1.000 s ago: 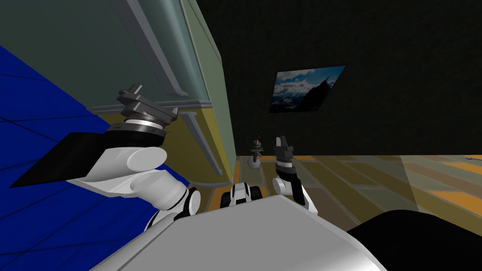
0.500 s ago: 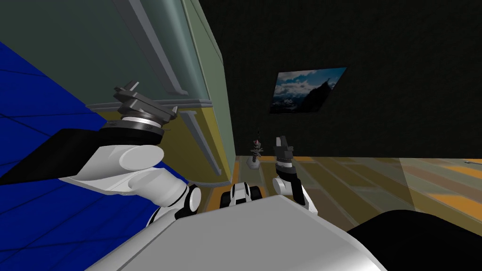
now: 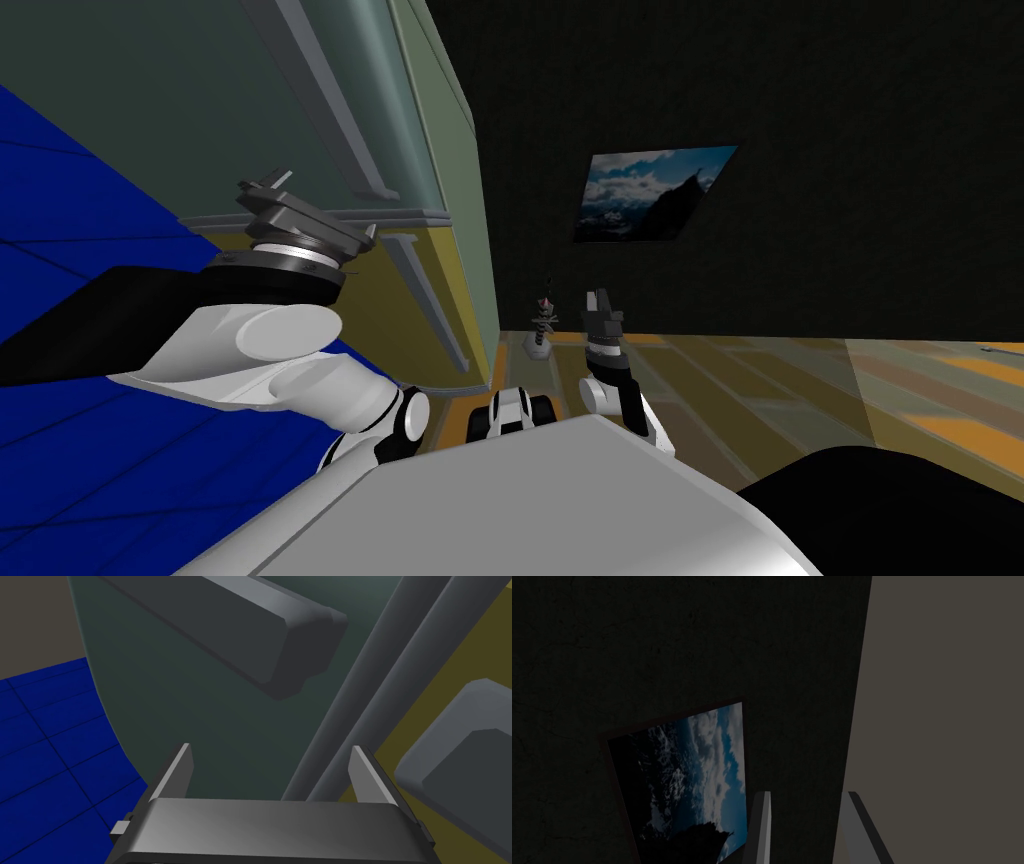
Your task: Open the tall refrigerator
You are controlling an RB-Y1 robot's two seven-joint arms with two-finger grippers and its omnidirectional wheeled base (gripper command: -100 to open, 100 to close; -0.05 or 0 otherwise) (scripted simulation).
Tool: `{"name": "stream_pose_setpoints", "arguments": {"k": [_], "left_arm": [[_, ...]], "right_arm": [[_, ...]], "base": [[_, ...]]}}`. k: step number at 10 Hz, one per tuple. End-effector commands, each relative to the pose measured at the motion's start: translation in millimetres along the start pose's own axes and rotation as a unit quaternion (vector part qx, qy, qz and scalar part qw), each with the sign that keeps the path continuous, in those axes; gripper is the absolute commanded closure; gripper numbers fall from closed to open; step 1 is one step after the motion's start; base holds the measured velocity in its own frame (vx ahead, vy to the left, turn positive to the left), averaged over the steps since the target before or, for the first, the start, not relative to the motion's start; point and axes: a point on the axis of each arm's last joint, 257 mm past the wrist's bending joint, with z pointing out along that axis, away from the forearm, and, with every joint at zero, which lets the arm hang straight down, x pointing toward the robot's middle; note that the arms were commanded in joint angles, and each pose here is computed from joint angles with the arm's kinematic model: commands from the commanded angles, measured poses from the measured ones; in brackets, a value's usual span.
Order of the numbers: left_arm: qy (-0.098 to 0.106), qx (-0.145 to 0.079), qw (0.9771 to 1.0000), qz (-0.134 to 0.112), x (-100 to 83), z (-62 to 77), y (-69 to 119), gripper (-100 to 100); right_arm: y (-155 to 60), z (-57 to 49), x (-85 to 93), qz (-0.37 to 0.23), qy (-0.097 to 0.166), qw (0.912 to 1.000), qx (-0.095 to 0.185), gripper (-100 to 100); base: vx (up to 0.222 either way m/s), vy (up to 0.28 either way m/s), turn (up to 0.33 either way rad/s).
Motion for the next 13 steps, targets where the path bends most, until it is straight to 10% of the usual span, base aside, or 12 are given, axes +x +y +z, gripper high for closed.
{"name": "stream_pose_setpoints", "arguments": {"k": [1,12,13], "left_arm": [[0.01,0.012,0.9993,-0.033,16.2,-11.0,-12.0,-100],[0.017,0.037,0.9976,-0.056,26.8,-18.8,-52.3,-100],[0.016,0.035,0.9977,-0.055,26.2,-20.1,-46.6,100]], "right_arm": [[0.0,0.0,0.0,0.0,0.0,1.0,0.0,0],[0.0,0.0,0.0,0.0,0.0,1.0,0.0,0],[0.0,0.0,0.0,0.0,0.0,1.0,0.0,0]], "base": [[0.01,-0.004,-0.01],[0.032,-0.006,0.009],[-0.025,0.007,-0.021]]}}
